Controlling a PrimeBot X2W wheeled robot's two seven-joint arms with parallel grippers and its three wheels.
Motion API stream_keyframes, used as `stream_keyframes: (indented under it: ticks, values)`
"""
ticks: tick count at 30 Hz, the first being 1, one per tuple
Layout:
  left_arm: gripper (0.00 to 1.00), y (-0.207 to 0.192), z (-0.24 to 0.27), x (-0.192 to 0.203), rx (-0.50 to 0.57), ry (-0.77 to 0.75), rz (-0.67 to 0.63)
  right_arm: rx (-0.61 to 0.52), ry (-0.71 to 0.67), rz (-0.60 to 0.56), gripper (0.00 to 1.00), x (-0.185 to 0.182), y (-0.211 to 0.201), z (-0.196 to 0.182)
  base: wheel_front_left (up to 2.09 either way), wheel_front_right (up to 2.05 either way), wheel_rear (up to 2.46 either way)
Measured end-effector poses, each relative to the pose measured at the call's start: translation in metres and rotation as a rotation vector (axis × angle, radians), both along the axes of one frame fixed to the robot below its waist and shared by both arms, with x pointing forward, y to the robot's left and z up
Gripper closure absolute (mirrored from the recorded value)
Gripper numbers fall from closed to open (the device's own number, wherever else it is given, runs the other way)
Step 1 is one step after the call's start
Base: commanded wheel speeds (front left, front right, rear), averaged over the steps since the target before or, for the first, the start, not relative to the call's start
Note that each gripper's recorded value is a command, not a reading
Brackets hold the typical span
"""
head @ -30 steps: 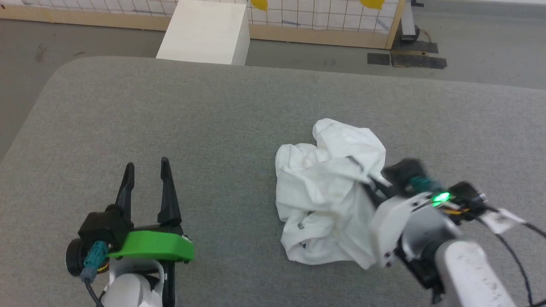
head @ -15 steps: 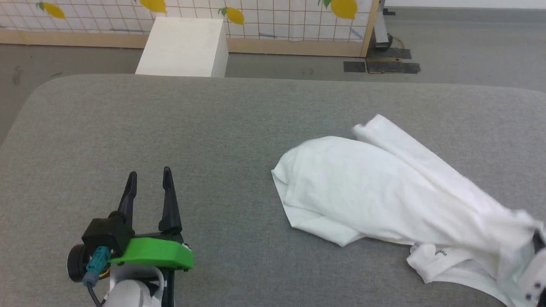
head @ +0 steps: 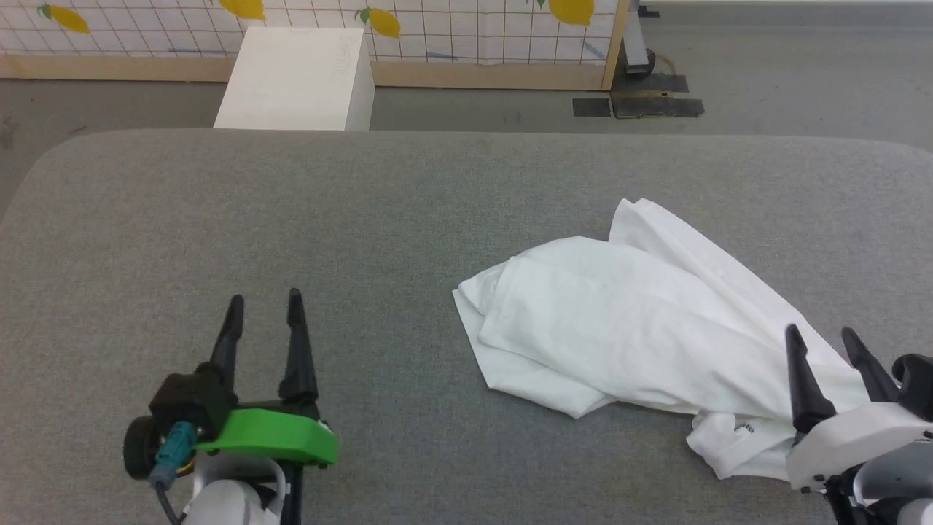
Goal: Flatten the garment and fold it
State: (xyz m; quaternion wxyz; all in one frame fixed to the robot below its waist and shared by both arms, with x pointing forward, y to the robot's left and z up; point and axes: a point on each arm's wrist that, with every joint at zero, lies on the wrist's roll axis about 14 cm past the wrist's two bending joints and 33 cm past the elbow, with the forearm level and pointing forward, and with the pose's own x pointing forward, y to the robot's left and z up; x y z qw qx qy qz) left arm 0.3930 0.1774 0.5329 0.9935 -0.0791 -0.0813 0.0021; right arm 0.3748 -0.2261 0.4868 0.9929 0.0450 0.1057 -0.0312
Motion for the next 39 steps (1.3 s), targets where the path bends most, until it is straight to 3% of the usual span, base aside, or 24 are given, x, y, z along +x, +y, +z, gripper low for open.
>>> stream_keyframes:
  ticks: [4,7,12,16,20,24,25,27,31,34,39]
  values:
    - [0.00,-0.027,-0.011,-0.001,0.012,0.029,-0.099,-0.011,-0.098,0.047,0.00,0.005,0.017,0.017,0.00,0.00,0.00]
    - [0.00,-0.073,-0.023,-0.002,0.049,0.068,-0.262,-0.014,-0.131,0.066,0.00,0.006,0.024,0.021,0.00,0.00,0.00]
    - [0.00,-0.164,-0.041,-0.005,0.169,0.170,-0.588,-0.014,-0.127,0.067,0.00,0.006,0.025,0.016,0.00,0.00,0.00]
    - [0.00,-0.217,-0.085,-0.023,0.313,0.386,-0.807,-0.004,-0.114,0.053,0.00,0.002,0.021,0.010,0.00,0.00,0.00]
    - [0.00,-0.238,-0.110,-0.029,0.398,0.535,-0.917,0.003,-0.106,0.026,0.00,0.000,0.013,0.005,0.00,0.00,0.00]
    - [0.00,-0.228,-0.143,-0.023,0.468,0.744,-0.921,0.013,-0.093,-0.008,0.00,-0.005,0.003,-0.002,0.00,0.00,0.00]
    - [0.27,-0.226,-0.150,-0.024,0.485,0.796,-0.925,0.014,-0.089,-0.015,0.00,-0.006,0.002,-0.004,0.00,0.00,0.00]
    - [1.00,-0.226,-0.155,-0.022,0.492,0.856,-0.931,0.018,-0.084,-0.031,0.00,-0.010,-0.002,-0.006,0.00,0.00,0.00]
    - [1.00,-0.225,-0.145,-0.006,0.390,0.825,-0.896,0.017,-0.069,-0.063,0.00,-0.016,-0.012,-0.012,0.00,0.00,0.00]
    - [1.00,-0.206,-0.135,0.009,0.243,0.755,-0.773,0.017,-0.063,-0.072,0.00,-0.016,-0.015,-0.014,0.00,0.00,0.00]
    - [1.00,-0.106,-0.109,0.050,0.123,0.606,-0.408,0.022,-0.070,-0.043,0.00,-0.010,-0.006,-0.013,0.00,0.00,0.00]
